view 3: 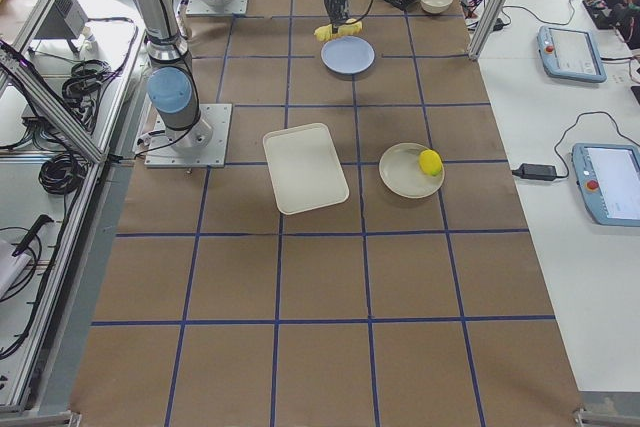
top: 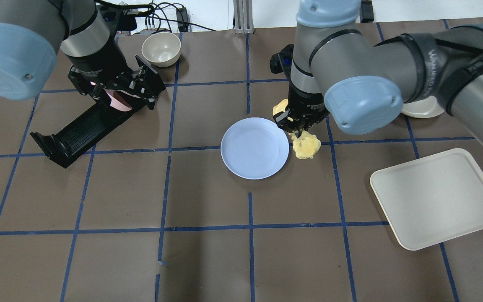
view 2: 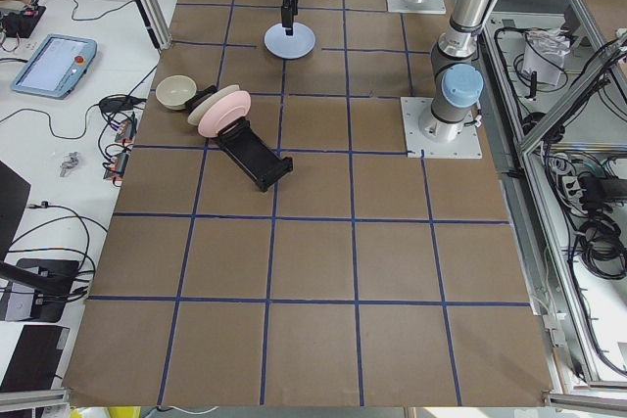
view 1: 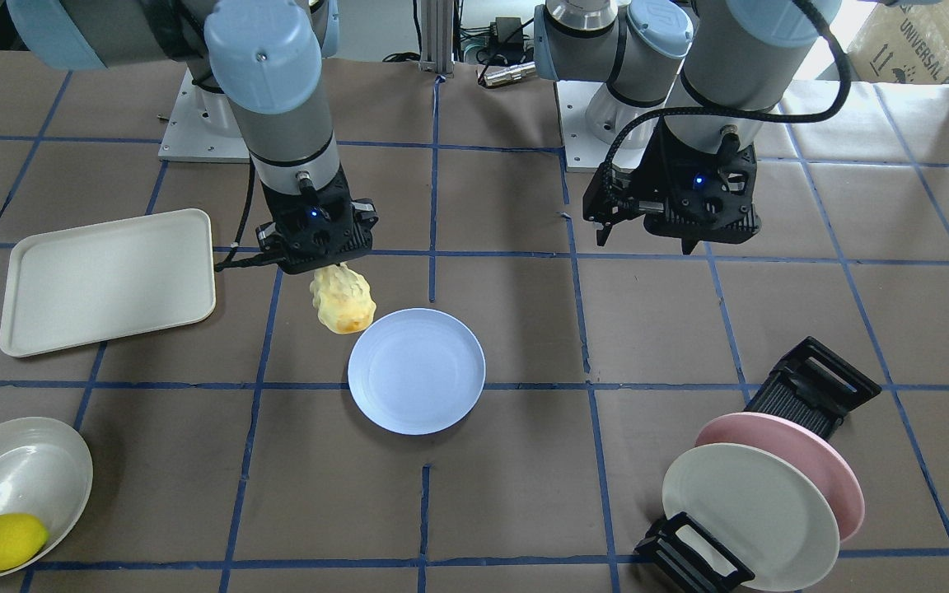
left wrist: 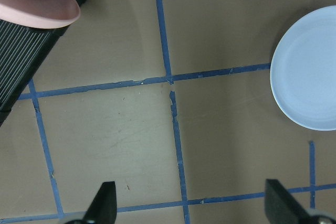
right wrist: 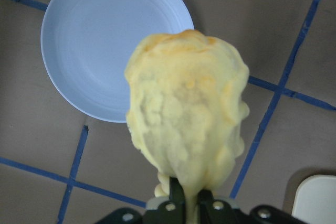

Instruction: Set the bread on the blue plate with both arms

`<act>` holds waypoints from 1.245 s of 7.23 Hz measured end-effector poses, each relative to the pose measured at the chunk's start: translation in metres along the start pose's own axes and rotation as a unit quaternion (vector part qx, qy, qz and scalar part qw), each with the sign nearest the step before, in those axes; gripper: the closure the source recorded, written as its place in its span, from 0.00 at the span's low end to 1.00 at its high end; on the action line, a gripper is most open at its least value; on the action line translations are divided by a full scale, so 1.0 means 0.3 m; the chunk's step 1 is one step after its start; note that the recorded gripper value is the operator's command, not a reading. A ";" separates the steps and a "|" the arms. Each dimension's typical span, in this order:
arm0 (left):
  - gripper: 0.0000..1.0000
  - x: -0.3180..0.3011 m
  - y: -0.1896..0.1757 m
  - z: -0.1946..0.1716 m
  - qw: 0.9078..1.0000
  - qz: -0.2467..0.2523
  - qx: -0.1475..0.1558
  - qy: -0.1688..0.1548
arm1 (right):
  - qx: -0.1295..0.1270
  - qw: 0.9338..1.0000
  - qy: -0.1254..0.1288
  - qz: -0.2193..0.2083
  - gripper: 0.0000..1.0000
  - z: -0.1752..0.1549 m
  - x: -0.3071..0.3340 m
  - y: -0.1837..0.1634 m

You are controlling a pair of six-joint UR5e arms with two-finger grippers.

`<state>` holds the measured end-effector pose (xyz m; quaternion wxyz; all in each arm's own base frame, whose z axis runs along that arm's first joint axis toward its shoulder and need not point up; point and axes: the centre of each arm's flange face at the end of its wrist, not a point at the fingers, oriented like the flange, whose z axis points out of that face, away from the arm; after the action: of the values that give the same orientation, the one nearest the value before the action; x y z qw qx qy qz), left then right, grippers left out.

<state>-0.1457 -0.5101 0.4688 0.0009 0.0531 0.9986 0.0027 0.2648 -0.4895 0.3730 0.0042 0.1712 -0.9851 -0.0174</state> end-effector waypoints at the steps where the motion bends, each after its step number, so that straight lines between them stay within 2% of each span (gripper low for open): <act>1: 0.00 -0.018 0.004 -0.016 1.000 -0.005 0.004 0.001 | 0.005 1.000 0.000 0.005 0.85 0.054 -0.048 -0.039; 3: 0.00 -0.070 -0.005 -0.009 1.000 -0.022 0.002 0.010 | 0.016 1.000 -0.002 0.010 0.83 0.153 -0.142 -0.096; 5: 0.00 -0.081 -0.014 0.020 0.999 -0.027 -0.006 0.015 | 0.024 1.000 -0.002 0.017 0.76 0.282 -0.215 -0.155; 6: 0.00 -0.082 -0.016 0.028 0.999 -0.028 -0.008 0.017 | 0.029 0.999 -0.003 0.014 0.36 0.350 -0.243 -0.183; 7: 0.00 -0.083 -0.017 0.030 0.999 -0.028 -0.009 0.017 | 0.026 1.000 -0.001 0.012 0.02 0.409 -0.257 -0.196; 9: 0.00 -0.084 -0.018 0.031 0.999 -0.028 -0.009 0.017 | 0.030 0.999 0.007 0.012 0.00 0.458 -0.259 -0.210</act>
<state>-0.1212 -0.5182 0.4595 -0.0150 0.0247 0.9995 0.0126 0.3571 -0.5180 0.2334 0.0063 0.1592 -0.9871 0.0132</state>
